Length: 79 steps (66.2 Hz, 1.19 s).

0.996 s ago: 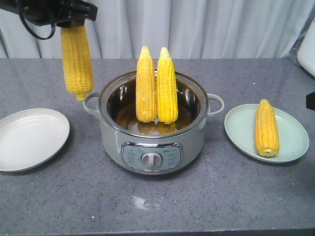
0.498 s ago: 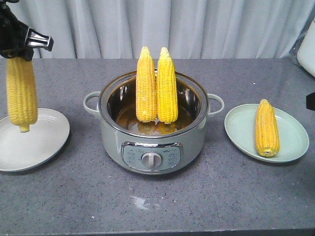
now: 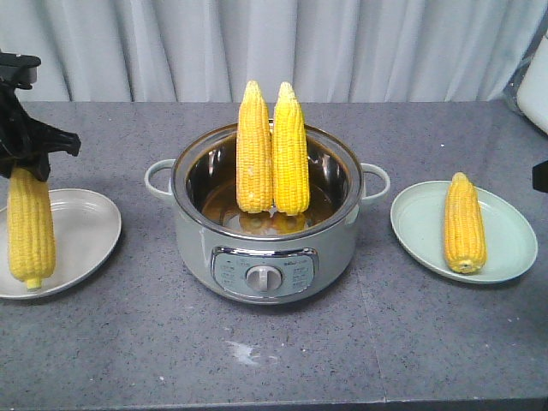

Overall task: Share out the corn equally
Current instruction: 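Carry the corn cob to the white plate and lower it, then open the left gripper and withdraw it from the plate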

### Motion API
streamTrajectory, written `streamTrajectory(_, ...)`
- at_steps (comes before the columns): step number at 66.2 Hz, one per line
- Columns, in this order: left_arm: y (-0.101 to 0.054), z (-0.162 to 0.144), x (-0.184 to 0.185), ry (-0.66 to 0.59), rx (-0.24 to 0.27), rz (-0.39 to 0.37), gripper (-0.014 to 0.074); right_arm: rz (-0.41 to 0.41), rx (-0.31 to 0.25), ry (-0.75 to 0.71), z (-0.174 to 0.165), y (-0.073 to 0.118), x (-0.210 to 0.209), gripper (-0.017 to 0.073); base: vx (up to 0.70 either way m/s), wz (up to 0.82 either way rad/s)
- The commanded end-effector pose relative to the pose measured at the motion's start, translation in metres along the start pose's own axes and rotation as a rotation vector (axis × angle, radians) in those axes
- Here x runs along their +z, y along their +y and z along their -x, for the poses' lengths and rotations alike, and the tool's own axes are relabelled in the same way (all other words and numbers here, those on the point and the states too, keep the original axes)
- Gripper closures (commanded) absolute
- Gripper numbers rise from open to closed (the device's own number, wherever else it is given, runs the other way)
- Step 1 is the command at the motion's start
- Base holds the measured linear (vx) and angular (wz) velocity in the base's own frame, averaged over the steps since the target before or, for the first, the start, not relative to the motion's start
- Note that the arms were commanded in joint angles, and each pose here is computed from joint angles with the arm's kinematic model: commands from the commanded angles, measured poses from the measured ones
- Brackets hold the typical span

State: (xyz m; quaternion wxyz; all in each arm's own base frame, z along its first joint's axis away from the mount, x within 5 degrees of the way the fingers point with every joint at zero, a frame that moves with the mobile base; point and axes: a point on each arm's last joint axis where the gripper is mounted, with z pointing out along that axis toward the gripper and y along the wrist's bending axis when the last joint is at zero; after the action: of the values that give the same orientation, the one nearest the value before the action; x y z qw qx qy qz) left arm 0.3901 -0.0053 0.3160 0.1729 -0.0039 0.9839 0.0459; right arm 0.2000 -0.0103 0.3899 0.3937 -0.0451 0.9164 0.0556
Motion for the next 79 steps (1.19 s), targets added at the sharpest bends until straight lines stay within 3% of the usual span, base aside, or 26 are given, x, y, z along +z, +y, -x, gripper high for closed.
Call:
streamTrajectory(1,0.000,0.005,-0.016,-0.079,-0.005,-0.026,0.0489,-0.015,0.001,-0.092,0.010,0.000,-0.011,-0.0017,0.00,0.00)
streamTrajectory(22,-0.002,0.007,-0.009,-0.069,-0.005,-0.045,0.0433,-0.015,0.001,-0.092,0.010,0.000,-0.011,-0.0017,0.00,0.00)
streamTrajectory(34,-0.002,0.007,-0.009,-0.068,-0.005,-0.045,0.0274,-0.015,0.001,-0.092,0.010,0.000,-0.011,-0.0017,0.00,0.00)
streamTrajectory(49,-0.001,0.007,-0.009,-0.073,0.001,-0.030,-0.0002,-0.015,0.001,-0.092,0.010,0.000,-0.011,-0.0017,0.00,0.00)
streamTrajectory(57,0.001,0.009,-0.011,-0.092,0.006,-0.015,-0.0087,-0.015,0.001,-0.092,0.010,0.000,-0.011,-0.0017,0.00,0.00)
streamTrajectory(79,0.003,0.008,-0.046,-0.226,-0.007,-0.028,-0.0083,-0.015,0.001,-0.091,0.010,0.000,-0.011,-0.0017,0.00,0.00)
